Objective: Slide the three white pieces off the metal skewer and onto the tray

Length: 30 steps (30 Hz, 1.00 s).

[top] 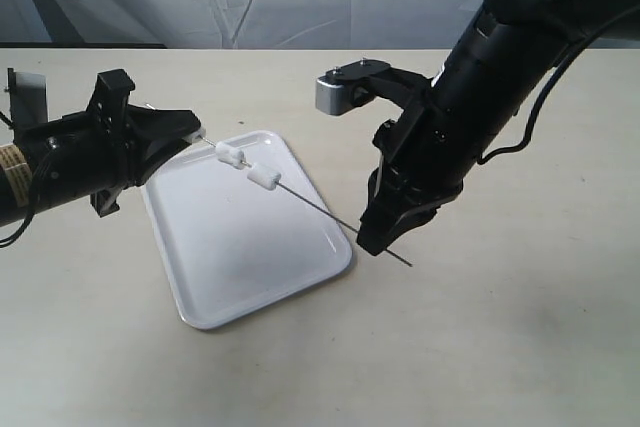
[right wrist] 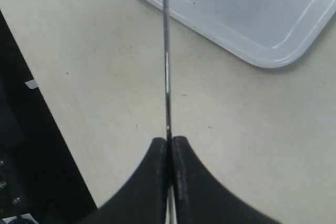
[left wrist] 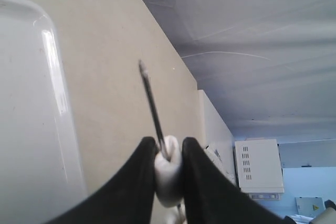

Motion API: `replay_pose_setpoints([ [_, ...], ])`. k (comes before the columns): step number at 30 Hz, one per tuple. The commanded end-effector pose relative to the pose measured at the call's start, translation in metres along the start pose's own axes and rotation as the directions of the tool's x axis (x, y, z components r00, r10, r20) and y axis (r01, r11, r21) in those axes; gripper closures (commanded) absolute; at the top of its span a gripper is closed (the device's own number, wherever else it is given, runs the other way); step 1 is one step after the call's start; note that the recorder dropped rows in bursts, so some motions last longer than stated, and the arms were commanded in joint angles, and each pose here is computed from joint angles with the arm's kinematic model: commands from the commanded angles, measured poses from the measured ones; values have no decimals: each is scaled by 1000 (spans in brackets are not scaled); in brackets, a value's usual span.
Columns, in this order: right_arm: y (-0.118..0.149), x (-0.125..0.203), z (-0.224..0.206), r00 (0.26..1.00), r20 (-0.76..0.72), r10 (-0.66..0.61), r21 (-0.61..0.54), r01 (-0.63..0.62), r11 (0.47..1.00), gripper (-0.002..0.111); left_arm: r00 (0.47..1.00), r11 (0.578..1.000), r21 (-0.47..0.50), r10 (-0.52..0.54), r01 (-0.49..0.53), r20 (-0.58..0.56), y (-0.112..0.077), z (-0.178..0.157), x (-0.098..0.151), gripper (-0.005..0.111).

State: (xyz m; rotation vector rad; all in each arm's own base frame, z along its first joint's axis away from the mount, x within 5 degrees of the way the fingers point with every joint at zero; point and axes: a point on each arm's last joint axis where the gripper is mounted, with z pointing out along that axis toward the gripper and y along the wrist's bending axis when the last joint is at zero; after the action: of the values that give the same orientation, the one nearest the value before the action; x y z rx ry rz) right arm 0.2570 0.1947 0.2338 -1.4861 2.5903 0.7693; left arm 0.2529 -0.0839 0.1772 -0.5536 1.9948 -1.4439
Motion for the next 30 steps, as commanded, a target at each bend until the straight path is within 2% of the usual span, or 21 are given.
replay_pose_setpoints([
  [1,2,1,-2,1000,-3,-15,3,15,1000,109,1000,1000,6,6,-6,-1,-1,1,0,90],
  [16,3,5,-2,999,-43,-22,-13,21,1000,109,985,998,3,-61,61,163,6,-13,-29,90],
  [20,3,5,-2,999,-48,-20,-10,20,1000,109,983,999,-29,-32,38,179,14,-25,-40,90],
  [22,3,6,-2,999,-50,-21,-9,21,1000,109,987,997,-77,-7,19,158,19,-27,-40,90],
  [25,3,6,-2,999,-50,-18,-8,17,1000,109,994,971,-225,98,-83,53,30,-21,-27,90],
  [29,3,5,-2,999,-47,-17,-6,17,1000,109,983,952,-248,160,-178,-89,42,3,-5,90],
  [30,3,5,-2,999,-47,-17,-6,17,1000,109,982,952,-250,151,-175,-114,45,9,-1,90],
])
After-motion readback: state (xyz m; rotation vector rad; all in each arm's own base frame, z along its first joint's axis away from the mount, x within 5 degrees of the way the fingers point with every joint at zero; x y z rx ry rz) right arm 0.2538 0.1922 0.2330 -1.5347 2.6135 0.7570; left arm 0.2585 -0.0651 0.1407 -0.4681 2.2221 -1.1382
